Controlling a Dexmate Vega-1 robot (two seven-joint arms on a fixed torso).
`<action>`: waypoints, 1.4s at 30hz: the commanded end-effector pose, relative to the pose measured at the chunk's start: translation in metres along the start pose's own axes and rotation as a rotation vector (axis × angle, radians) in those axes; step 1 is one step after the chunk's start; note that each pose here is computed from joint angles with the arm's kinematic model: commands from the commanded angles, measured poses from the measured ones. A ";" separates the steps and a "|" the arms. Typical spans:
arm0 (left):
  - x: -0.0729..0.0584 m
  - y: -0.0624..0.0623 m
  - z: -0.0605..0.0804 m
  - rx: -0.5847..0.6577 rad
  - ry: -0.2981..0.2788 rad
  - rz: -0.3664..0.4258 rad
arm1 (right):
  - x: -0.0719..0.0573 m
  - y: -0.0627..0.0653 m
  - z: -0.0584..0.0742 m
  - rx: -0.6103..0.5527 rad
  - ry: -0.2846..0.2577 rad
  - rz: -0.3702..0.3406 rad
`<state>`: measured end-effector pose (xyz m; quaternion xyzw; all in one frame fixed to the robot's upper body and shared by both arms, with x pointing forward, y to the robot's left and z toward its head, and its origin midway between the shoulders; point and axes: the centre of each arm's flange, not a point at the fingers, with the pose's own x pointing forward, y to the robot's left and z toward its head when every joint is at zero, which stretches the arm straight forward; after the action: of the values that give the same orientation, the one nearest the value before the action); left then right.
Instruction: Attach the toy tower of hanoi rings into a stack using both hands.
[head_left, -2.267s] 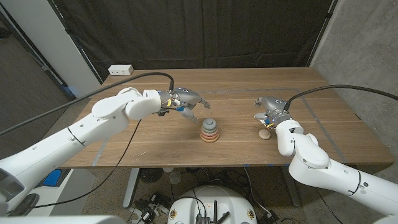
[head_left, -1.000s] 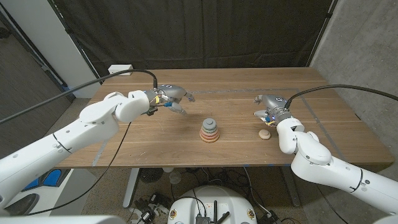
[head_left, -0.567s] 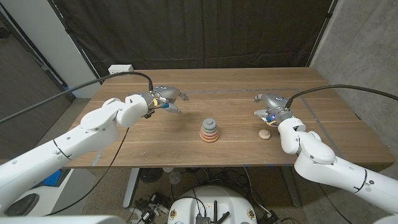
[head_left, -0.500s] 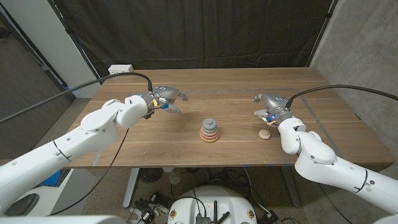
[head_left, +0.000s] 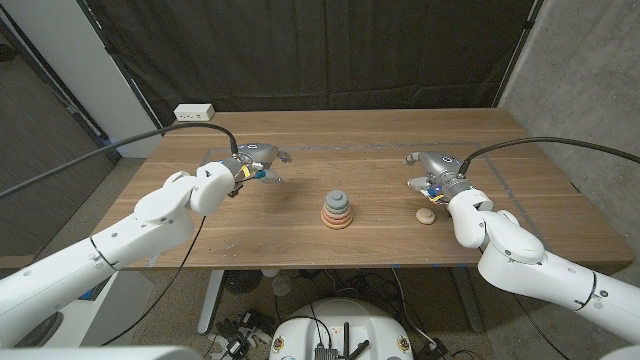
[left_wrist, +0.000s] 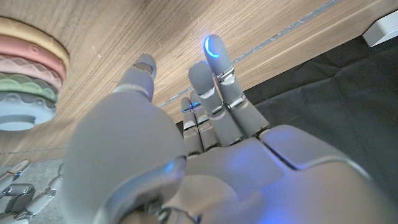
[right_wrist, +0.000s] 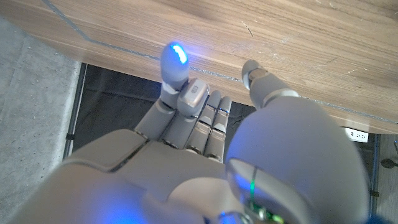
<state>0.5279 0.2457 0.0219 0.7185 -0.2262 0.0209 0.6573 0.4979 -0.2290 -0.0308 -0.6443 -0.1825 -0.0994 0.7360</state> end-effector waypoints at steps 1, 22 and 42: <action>0.006 -0.018 -0.012 -0.068 0.057 0.015 | 0.003 0.004 -0.004 0.013 -0.008 0.028; 0.002 -0.024 -0.006 -0.092 0.095 0.033 | 0.004 0.007 -0.009 0.023 -0.015 0.020; -0.005 -0.022 -0.009 -0.088 0.084 0.037 | -0.021 0.005 -0.017 0.001 0.015 0.071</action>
<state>0.5349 0.2552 -0.0010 0.6841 -0.2073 0.0529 0.6973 0.4961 -0.2404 -0.0404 -0.6439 -0.1700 -0.0825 0.7414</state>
